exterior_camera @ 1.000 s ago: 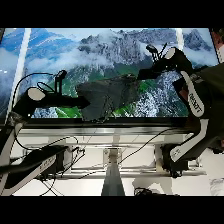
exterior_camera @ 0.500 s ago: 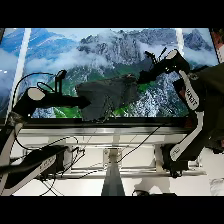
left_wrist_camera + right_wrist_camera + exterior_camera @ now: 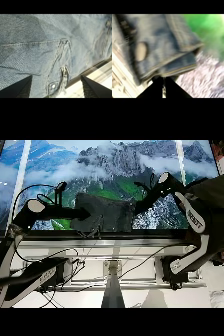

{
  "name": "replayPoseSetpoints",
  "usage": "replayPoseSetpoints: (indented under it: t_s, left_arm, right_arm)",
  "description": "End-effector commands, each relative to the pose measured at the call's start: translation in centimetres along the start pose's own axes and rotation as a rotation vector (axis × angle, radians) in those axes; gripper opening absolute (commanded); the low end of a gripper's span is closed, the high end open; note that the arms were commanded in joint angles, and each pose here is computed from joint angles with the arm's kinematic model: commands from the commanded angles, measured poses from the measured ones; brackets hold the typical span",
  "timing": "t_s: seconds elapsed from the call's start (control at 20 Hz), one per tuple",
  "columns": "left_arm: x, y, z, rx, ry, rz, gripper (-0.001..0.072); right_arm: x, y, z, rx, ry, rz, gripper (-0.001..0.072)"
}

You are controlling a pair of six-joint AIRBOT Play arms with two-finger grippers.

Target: Fold the clothes and pants, and hang the long-sleeved shirts on hangers.

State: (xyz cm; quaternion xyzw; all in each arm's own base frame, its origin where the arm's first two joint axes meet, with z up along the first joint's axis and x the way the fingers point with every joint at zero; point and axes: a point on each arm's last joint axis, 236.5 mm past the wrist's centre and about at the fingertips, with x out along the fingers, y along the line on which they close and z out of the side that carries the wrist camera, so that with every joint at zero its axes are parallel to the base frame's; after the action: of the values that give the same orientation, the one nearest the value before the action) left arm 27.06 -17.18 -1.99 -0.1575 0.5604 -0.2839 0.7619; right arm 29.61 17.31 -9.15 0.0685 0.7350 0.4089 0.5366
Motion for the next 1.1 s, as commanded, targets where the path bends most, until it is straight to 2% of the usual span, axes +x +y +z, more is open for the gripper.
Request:
replayPoseSetpoints:
  t_s: [0.0, 0.05, 0.35, 0.7, 0.9, 0.95, 1.0, 1.05]
  left_arm:
    - [0.0, 0.4, 0.7, 0.009, -0.028, 0.015, 0.0689]
    - [0.0, 0.5, 0.9, 0.008, -0.038, 0.019, 0.0689]
    - [0.0, 0.5, 1.0, 0.008, -0.040, 0.020, 0.0689]
    - [0.0, 0.5, 1.0, 0.008, -0.040, 0.020, 0.0689]
    - [0.0, 0.5, 1.0, 0.008, -0.040, 0.020, 0.0689]
    - [0.0, 0.5, 1.0, 0.008, -0.040, 0.020, 0.0689]
    - [0.0, 0.5, 1.0, 0.008, -0.040, 0.020, 0.0689]
    - [0.0, 0.5, 1.0, 0.008, -0.041, 0.020, 0.0689]
  right_arm:
    - [-1.5, 2.0, -1.3, -0.059, -0.026, -0.044, 0.0262]
    - [-2.1, 2.5, -1.2, -0.074, -0.045, -0.057, 0.0439]
    - [-3.1, 3.5, -1.4, -0.106, -0.070, -0.081, 0.0447]
    - [2.1, 3.3, -0.8, -0.054, -0.117, -0.056, 0.0468]
    - [3.3, 3.2, 1.8, -0.095, -0.198, -0.133, 0.0452]
    - [3.4, 3.4, 2.2, -0.105, -0.209, -0.140, 0.0344]
    - [3.4, 3.8, 2.4, -0.117, -0.209, -0.139, 0.0123]
    - [3.1, 4.4, 2.5, -0.130, -0.203, -0.130, 0.0048]
